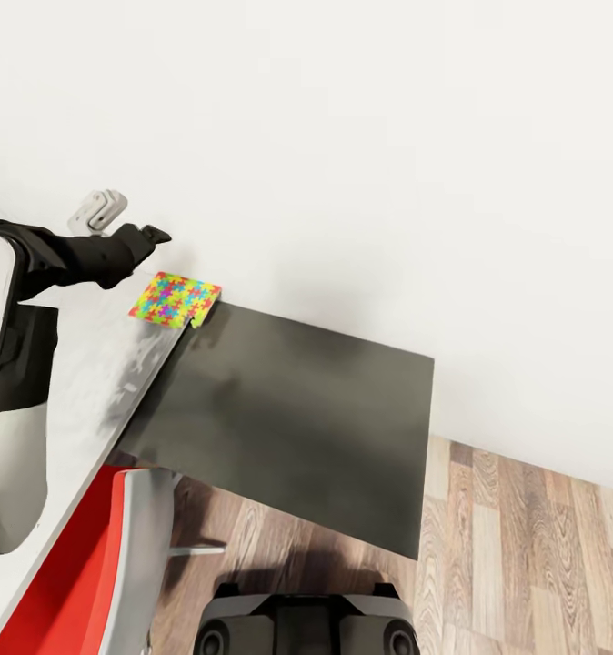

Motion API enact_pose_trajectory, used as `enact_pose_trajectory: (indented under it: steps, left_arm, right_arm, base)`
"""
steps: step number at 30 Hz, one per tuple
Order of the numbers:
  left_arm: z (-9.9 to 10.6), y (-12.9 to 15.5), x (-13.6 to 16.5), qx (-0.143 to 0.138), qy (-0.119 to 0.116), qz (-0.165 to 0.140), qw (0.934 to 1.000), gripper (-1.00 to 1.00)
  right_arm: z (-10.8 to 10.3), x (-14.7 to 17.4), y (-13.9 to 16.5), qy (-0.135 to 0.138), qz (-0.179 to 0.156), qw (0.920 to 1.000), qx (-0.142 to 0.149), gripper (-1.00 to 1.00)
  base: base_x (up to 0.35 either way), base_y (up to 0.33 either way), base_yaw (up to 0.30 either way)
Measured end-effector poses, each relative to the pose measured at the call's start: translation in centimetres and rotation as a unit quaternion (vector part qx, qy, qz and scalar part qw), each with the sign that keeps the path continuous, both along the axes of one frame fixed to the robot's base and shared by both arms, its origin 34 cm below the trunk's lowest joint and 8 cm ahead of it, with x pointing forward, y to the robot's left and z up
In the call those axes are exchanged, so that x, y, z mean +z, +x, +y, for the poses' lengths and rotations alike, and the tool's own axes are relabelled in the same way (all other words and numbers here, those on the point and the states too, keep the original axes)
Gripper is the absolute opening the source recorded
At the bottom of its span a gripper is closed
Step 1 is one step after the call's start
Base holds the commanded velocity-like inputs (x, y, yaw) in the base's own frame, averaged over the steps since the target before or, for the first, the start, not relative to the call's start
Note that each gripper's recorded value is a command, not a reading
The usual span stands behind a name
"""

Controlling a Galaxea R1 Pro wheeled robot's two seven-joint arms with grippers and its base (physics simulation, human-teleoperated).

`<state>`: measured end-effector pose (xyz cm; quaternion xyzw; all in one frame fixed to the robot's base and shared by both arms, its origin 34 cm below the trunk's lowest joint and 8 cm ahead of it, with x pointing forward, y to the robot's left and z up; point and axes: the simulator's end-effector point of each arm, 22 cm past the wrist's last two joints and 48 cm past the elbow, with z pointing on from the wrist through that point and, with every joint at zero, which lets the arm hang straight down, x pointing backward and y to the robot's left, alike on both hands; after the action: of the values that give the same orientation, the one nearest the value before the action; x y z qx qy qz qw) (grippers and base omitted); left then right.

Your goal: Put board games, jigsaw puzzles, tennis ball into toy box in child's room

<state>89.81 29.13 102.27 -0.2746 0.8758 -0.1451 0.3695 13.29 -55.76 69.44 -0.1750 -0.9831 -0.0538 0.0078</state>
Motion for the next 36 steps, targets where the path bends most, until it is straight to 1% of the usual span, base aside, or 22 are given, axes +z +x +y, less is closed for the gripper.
enact_pose_trajectory:
  steps: [1,2,5,6,7,8,10,11,13,16,19,26,29,36]
  left_arm:
    - [-0.9,-0.1,-0.2,-0.007,0.001,0.004,1.0000,1.00]
    - [-0.9,-0.1,0.0,-0.007,0.001,0.004,1.0000,1.00]
    - [-3.4,-0.6,-0.6,-0.026,0.010,0.018,0.9994,1.00]
    - [-3.4,-0.7,-0.5,-0.026,0.010,0.018,0.9995,1.00]
    - [-4.1,-0.9,-0.7,-0.031,0.014,0.023,0.9992,1.00]
    - [-4.2,-0.9,-0.6,-0.031,0.014,0.022,0.9992,1.00]
    - [-5.5,-1.4,-1.0,-0.041,0.019,0.032,0.9985,1.00]
    - [-5.5,-1.4,-0.9,-0.041,0.019,0.031,0.9985,1.00]
    - [-6.6,-2.0,-1.6,-0.048,0.021,0.041,0.9978,1.00]
    - [-7.1,-2.4,-1.7,-0.051,0.021,0.045,0.9975,1.00]
    - [-8.1,-3.5,-2.7,-0.059,0.020,0.058,0.9964,1.00]
    - [-9.3,-5.0,-3.9,-0.071,0.011,0.074,0.9947,1.00]
    - [-9.6,-5.2,-3.8,-0.074,0.008,0.074,0.9944,1.00]
    - [-11.9,-6.1,-3.7,-0.105,-0.011,0.073,0.9917,1.00]
  right_arm:
    - [-0.1,-0.1,0.5,-0.001,-0.005,1.0000,0.001,1.00]
    - [-0.1,-0.1,0.5,-0.001,-0.005,1.0000,0.001,1.00]
    - [-0.5,-0.2,1.8,-0.006,-0.021,0.9998,0.002,1.00]
    - [-0.5,-0.2,1.8,-0.006,-0.022,0.9997,0.002,1.00]
    - [-0.9,-0.2,2.3,-0.010,-0.028,0.9995,0.001,1.00]
    - [-0.9,-0.2,2.4,-0.010,-0.029,0.9995,0.002,1.00]
    - [-1.7,0.0,3.4,-0.021,-0.044,0.9988,-0.005,1.00]
    - [-1.7,0.0,3.5,-0.021,-0.045,0.9988,-0.004,1.00]
    - [-2.6,0.1,4.8,-0.032,-0.064,0.9974,-0.015,1.00]
    - [-2.9,0.2,5.6,-0.036,-0.073,0.9965,-0.019,1.00]
    - [-3.6,0.2,7.1,-0.045,-0.093,0.9942,-0.029,1.00]
    - [-3.9,0.4,8.4,-0.051,-0.113,0.9917,-0.032,1.00]
    - [-4.0,0.4,8.7,-0.052,-0.118,0.9912,-0.031,1.00]
    - [-4.2,0.8,9.4,-0.053,-0.134,0.9892,-0.024,1.00]
  base:
    - [0.000,0.000,0.000]
    - [0.000,0.000,0.000]
    - [0.000,0.000,0.000]
    - [0.000,0.000,0.000]
    - [0.000,0.000,0.000]
    - [0.000,0.000,0.000]
    - [0.000,0.000,0.000]
    - [0.000,0.000,0.000]
    - [0.000,0.000,0.000]
    - [0.000,0.000,0.000]
    - [0.000,0.000,0.000]
    - [0.000,0.000,0.000]
    - [0.000,0.000,0.000]
    - [0.000,0.000,0.000]
